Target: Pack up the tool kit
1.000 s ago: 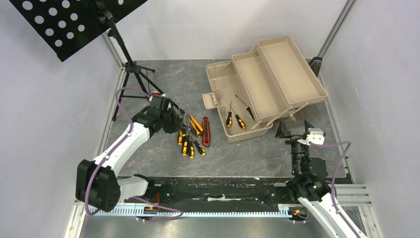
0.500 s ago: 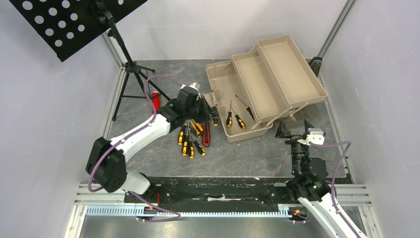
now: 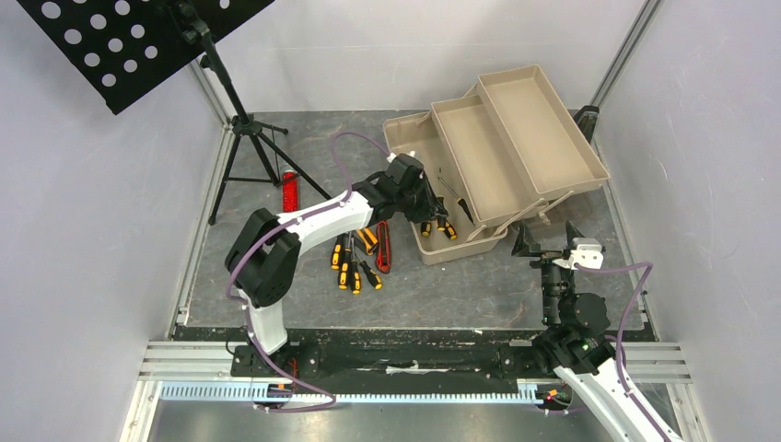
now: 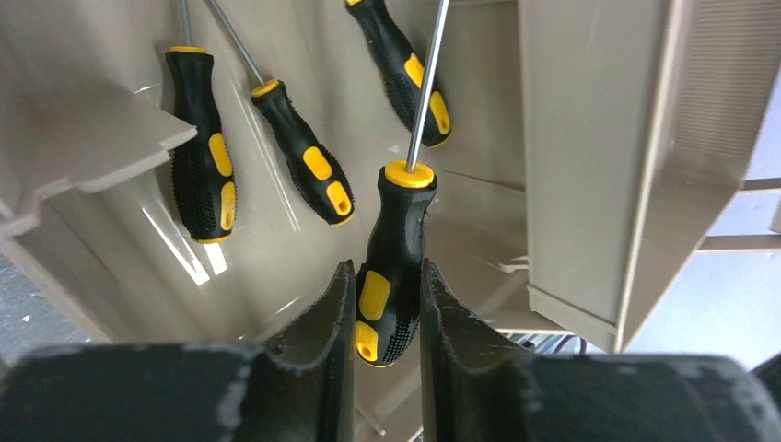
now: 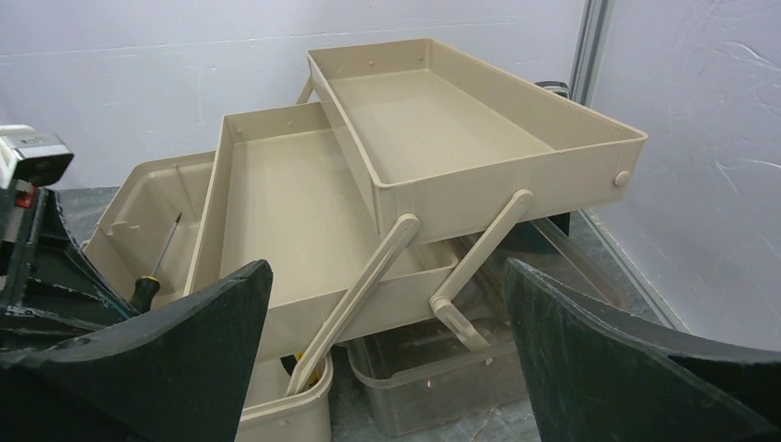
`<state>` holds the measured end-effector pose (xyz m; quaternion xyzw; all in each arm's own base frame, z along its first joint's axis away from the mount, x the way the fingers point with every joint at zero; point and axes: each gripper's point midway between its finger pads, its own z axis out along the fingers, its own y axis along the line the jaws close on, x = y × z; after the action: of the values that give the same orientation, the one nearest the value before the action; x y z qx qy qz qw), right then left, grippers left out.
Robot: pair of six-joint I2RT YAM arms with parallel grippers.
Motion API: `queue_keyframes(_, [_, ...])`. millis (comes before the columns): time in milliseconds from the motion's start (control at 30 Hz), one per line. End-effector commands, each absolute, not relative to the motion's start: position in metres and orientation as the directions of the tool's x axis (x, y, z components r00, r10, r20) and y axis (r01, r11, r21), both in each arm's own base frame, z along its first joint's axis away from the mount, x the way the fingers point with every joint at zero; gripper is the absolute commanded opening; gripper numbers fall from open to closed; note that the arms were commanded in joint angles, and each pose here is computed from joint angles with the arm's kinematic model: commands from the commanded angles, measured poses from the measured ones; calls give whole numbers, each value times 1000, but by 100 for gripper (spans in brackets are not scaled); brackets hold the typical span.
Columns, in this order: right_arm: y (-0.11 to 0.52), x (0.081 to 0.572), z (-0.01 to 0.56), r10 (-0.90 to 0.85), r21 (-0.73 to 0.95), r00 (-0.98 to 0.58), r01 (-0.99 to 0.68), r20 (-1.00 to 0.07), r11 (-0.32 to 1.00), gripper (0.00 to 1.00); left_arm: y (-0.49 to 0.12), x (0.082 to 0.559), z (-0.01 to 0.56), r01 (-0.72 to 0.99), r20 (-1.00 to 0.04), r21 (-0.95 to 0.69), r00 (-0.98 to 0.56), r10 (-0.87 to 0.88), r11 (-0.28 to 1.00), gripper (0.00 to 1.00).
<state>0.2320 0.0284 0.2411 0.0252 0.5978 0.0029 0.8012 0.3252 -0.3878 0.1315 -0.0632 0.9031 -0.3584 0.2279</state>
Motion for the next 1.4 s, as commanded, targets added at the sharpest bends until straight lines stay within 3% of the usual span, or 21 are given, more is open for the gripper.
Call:
queue_keyframes(0, [25,230,248,51,66,313,39,-949,997,98,-400,336,149,55,-381,-695,-874,-302,717,30])
queue_keyframes(167, [25,230,248,50,65,312,40,-949,997,98,-394,333,153,80,-404,-675,-872,-277,733,61])
queue_keyframes(300, [25,230,248,51,67,314,40,-948,997,98,-381,330,162,107,-448,-637,-857,-255,763,72])
queue_keyframes(467, [25,230,248,50,66,314,38,-948,997,98,-355,324,175,123,-506,-569,-832,-229,813,80])
queue_keyframes(800, [25,230,247,50,66,313,39,-949,997,98,-271,302,179,81,-576,-348,-805,-145,934,80])
queue_keyframes(1133, [26,230,248,55,69,317,31,-947,997,98,-165,278,143,-85,-548,-151,-822,-154,985,78])
queue_keyframes(1367, [27,230,248,55,67,316,27,-947,997,98,-127,287,115,-137,-511,-65,-846,-151,988,75])
